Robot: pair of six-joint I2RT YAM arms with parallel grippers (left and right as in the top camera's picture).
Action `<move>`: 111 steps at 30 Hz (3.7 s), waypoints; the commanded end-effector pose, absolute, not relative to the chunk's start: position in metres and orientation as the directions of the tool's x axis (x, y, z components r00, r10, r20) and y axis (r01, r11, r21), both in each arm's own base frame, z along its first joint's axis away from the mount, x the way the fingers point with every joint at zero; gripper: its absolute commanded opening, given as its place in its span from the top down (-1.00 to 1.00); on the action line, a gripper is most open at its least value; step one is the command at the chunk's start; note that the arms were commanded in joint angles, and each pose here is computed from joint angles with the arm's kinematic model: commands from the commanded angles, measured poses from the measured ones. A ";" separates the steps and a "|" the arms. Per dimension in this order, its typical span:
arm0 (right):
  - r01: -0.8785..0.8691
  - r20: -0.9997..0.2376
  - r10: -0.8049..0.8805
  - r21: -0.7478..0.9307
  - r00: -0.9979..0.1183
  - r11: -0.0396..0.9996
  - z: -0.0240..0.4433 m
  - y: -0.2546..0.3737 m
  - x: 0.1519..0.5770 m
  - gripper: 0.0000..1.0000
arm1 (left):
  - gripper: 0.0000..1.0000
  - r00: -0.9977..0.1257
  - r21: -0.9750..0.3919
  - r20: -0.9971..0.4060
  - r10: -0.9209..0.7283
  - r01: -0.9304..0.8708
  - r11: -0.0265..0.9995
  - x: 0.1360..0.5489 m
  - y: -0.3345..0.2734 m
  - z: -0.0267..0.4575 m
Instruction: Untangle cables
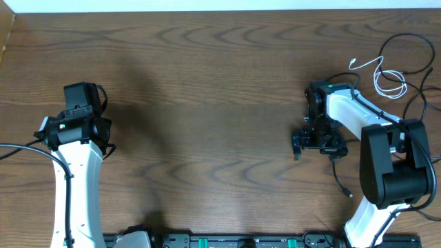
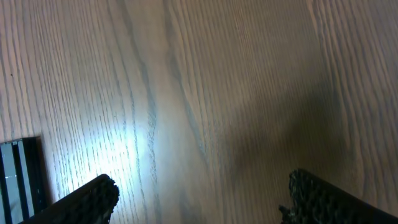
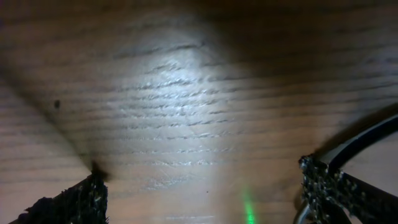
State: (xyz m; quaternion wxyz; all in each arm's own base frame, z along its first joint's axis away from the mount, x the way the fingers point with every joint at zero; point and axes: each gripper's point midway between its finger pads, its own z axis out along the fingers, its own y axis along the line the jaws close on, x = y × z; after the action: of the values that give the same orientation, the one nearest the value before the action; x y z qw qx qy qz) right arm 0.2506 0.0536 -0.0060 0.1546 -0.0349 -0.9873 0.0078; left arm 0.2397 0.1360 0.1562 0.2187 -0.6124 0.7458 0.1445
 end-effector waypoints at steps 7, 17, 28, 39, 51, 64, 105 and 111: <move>0.185 0.218 0.214 -0.147 -0.952 0.972 -0.025 -0.004 0.271 -0.98 | -0.78 -0.139 -0.051 -0.505 -0.852 -0.980 0.190 0.239 0.138 0.156; 0.257 0.171 0.284 -0.162 -0.943 0.953 -0.027 -0.047 0.280 -0.99 | -0.78 -0.139 -0.051 -0.505 -0.852 -0.980 0.190 0.239 0.138 0.156; 0.213 0.157 0.218 -0.047 -0.963 0.976 -0.024 -0.041 0.287 -0.98 | -0.78 -0.139 -0.051 -0.506 -0.852 -0.980 0.190 0.239 0.138 0.156; 0.203 -0.282 0.212 0.060 -0.936 0.977 0.087 -0.037 0.346 -0.98 | -0.78 -0.382 0.008 -0.500 -0.777 -0.899 0.437 0.256 0.129 0.156; 0.121 -0.479 0.184 0.159 -0.858 0.980 0.169 -0.004 0.338 -0.99 | -0.78 -0.778 0.007 -0.494 -0.389 -0.451 0.892 0.309 0.042 0.159; 0.081 -0.484 0.149 0.159 -0.862 0.984 0.170 0.010 0.339 -0.99 | -0.78 -0.820 0.011 -0.524 -0.231 -0.277 0.961 0.321 -0.006 0.164; 0.081 -0.484 0.149 0.159 -0.862 0.984 0.170 0.010 0.339 -0.98 | -0.78 -0.820 0.011 -0.524 -0.231 -0.277 0.961 0.320 -0.006 0.164; 0.081 -0.484 0.149 0.159 -0.862 0.984 0.170 0.010 0.339 -0.99 | -0.78 -0.811 0.000 -0.537 -0.231 -0.275 0.962 0.320 -0.006 0.169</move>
State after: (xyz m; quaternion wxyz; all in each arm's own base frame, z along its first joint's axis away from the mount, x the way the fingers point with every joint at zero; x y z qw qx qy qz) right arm 0.3379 0.0064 0.1628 -0.2461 -0.0609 -0.9654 -0.0618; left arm 0.3205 -0.0058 0.1649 0.2716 -0.1419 0.9511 0.0382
